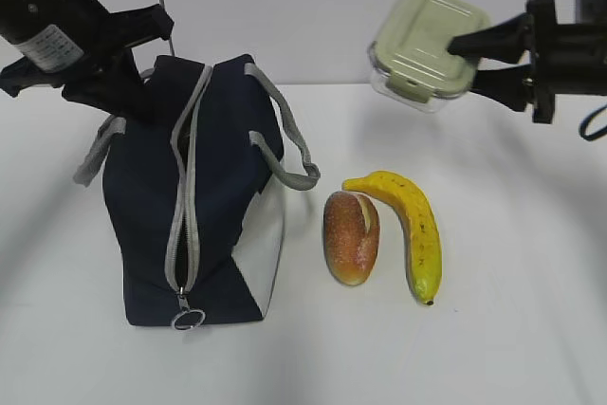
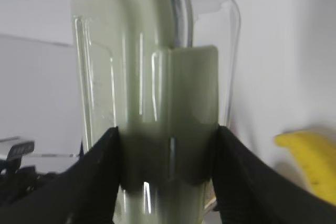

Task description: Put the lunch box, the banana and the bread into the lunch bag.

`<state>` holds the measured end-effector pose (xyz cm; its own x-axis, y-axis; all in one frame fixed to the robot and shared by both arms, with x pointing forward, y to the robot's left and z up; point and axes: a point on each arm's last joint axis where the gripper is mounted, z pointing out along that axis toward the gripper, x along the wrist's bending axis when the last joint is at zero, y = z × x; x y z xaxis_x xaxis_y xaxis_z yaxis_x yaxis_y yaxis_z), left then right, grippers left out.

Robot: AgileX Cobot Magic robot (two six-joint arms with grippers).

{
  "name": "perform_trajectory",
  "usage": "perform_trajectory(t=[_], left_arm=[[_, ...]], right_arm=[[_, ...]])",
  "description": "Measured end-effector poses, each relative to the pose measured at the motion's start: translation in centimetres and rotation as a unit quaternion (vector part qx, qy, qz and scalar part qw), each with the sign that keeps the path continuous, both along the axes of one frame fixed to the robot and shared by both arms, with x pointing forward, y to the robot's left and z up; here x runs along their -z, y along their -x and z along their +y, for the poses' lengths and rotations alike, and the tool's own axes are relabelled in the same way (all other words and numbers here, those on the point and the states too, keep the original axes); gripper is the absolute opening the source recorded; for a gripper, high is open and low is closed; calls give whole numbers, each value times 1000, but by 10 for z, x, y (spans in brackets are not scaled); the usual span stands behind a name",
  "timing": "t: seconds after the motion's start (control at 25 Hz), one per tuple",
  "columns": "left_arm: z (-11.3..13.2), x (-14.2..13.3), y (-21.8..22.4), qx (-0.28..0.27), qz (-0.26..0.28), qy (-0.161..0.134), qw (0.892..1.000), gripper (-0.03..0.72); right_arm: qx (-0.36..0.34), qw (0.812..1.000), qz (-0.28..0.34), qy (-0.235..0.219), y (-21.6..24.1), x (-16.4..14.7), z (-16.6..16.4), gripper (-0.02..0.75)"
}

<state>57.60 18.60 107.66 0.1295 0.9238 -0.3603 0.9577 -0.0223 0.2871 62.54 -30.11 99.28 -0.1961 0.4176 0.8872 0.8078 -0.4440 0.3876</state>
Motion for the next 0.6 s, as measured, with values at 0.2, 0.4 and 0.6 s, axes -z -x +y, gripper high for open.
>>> perform_trajectory(t=[0.2, 0.4, 0.6], left_arm=[[-5, -2, 0, 6, -3, 27, 1000, -2], [-10, -5, 0, 18, -10, 55, 998, -2], [-13, -7, 0, 26, -15, 77, 997, -2]], right_arm=[[-98, 995, -32, -13, 1, -39, 69, 372], [-149, 989, -27, -7, 1, -58, 102, 372], [-181, 983, 0, 11, 8, -57, 125, 372]])
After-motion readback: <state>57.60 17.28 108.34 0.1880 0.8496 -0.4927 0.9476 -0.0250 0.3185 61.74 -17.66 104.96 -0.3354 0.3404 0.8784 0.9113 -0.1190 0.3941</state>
